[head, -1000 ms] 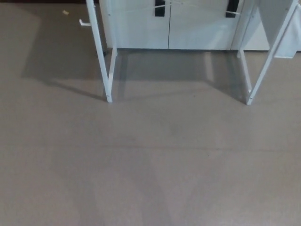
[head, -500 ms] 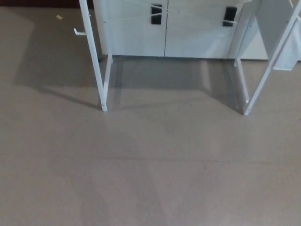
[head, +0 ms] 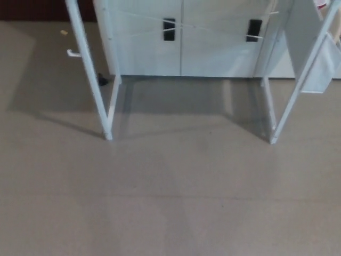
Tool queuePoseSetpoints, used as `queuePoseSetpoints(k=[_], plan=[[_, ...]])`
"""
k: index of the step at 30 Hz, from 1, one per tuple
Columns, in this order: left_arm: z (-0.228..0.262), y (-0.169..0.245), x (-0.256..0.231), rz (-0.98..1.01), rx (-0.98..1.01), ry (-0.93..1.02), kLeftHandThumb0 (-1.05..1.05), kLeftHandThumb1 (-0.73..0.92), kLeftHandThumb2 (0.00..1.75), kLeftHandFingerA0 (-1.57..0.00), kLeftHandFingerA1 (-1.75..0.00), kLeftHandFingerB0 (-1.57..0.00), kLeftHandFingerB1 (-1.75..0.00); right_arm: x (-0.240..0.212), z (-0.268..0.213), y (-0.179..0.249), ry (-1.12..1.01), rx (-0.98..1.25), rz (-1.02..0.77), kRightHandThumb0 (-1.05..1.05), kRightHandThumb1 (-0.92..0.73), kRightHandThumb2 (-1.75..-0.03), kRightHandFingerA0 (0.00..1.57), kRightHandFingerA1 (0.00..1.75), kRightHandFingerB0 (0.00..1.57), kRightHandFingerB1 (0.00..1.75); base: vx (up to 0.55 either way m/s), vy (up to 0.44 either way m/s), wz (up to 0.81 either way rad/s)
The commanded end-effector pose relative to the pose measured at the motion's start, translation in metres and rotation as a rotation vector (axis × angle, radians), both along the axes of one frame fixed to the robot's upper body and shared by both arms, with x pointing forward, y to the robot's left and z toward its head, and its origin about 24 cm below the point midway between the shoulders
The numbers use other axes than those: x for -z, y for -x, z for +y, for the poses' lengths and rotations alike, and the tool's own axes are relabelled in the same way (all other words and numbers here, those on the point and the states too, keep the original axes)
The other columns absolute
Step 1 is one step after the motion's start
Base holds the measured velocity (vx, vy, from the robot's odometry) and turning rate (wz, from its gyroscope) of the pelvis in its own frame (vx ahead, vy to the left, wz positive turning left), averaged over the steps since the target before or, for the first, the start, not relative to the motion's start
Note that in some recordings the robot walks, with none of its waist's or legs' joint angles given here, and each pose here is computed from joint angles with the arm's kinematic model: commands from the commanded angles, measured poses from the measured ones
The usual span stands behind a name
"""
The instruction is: The robot walks towards a desk on which an eraser is kept on the left hand side and a container is kept on the right hand side. The robot picks up the eraser using its left hand and places it in the container.
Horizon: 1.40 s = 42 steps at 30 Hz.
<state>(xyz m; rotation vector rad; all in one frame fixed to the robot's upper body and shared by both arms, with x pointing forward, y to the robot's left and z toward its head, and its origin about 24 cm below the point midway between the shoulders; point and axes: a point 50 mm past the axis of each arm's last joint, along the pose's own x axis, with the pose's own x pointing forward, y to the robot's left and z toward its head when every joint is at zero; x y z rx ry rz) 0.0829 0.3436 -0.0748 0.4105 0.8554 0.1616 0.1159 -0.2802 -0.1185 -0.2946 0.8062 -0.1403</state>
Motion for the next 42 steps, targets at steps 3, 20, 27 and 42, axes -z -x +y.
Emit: queuePoseSetpoints(k=[3,20,27,42], plan=[[0.0043,-0.0021,-0.003,-0.004,0.033,-0.05,-0.19,0.55,0.56,-0.4,-0.37,-0.29,-0.32,-0.001,0.0008,-0.0015,0.002,-0.015,-0.023,-0.4,-0.38,-0.73,0.42,0.62,0.34,0.55,0.15,-0.112,-0.04],[0.0057,0.0011,-0.0033,-0.016,0.036,-0.035,-0.17,0.55,0.56,-0.41,-0.39,-0.31,-0.33,0.0019,0.0058,0.0001,0.009,-0.039,-0.01,-0.38,-0.38,-0.72,0.45,0.64,0.36,0.56,0.25,0.037,0.0],[0.0063,0.0019,-0.0037,-0.001,0.047,-0.048,-0.23,0.56,0.58,-0.43,-0.39,-0.33,-0.34,0.0033,0.0068,0.0024,0.026,-0.066,-0.002,-0.4,-0.37,-0.73,0.47,0.63,0.37,0.56,0.32,-0.212,0.15],[0.0055,0.0022,-0.0055,-0.005,0.057,-0.047,-0.22,0.56,0.57,-0.44,-0.39,-0.34,-0.34,0.0047,0.0089,0.0028,0.036,-0.089,0.003,-0.35,-0.47,-0.53,0.5,0.58,0.43,0.51,0.34,-0.005,-0.05]])
